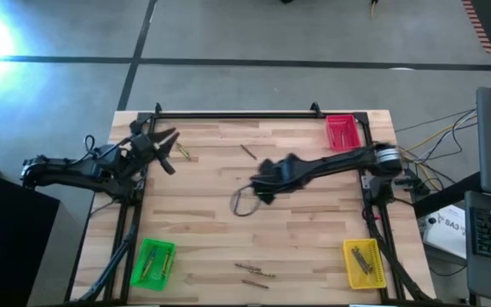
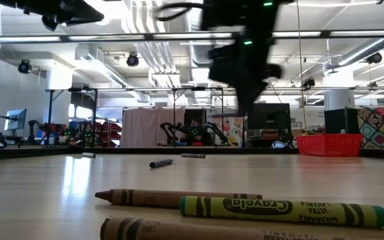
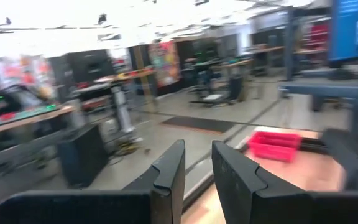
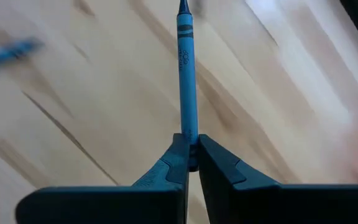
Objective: Sort crayons
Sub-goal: Put the blue crayon into the red bin
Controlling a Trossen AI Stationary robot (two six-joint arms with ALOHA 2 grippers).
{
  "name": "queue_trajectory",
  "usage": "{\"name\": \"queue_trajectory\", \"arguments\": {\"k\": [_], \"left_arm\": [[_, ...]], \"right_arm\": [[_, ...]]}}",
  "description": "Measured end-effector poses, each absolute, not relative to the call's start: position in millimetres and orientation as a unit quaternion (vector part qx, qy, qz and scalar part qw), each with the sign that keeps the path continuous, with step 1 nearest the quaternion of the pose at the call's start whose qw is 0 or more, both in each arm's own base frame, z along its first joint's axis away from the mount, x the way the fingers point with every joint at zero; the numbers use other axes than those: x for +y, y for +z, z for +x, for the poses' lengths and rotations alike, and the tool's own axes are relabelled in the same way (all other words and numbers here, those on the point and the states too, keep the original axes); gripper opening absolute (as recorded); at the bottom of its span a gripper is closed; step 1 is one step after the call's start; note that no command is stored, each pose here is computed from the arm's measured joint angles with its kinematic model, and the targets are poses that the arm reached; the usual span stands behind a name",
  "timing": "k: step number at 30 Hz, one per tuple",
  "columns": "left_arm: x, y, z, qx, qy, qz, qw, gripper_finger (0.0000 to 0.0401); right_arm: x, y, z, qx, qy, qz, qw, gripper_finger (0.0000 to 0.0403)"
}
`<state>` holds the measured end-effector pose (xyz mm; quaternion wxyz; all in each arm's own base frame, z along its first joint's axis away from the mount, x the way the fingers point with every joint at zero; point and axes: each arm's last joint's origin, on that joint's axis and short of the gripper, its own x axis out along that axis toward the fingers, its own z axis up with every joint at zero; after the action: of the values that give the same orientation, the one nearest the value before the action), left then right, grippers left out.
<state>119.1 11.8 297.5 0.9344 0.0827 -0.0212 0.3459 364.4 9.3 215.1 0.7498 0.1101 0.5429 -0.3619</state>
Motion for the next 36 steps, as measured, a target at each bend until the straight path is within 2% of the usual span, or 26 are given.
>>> {"name": "queue_trajectory", "arguments": {"k": [4,8,16,25,33,36], "left_arm": [[9.2,296.1,124.5,-0.017,0.297,0.103,0.949,0.0064],[8.5,296.7,130.4,-0.017,0.294,0.122,0.948,0.0064],[7.5,298.6,145.2,-0.039,0.297,0.114,0.947,0.0064],[6.8,292.7,159.9,-0.023,0.298,0.127,0.946,0.0064],[9.9,290.1,161.4,-0.007,0.340,0.126,0.932,0.0064],[10.0,289.9,160.6,-0.006,0.342,0.122,0.932,0.0064]], "right_arm": [[12.9,221.2,309.5,0.536,-0.389,0.163,0.732,0.0017],[11.6,226.9,263.4,0.511,-0.416,0.197,0.726,0.0017],[-38.0,230.1,199.8,0.417,-0.554,0.224,0.685,0.0017],[-104.2,214.3,163.4,0.421,-0.645,0.253,0.585,0.0018],[-141.5,207.1,164.4,0.416,-0.624,0.269,0.604,0.0018],[-147.6,203.3,163.4,0.420,-0.628,0.272,0.596,0.0032]]}}
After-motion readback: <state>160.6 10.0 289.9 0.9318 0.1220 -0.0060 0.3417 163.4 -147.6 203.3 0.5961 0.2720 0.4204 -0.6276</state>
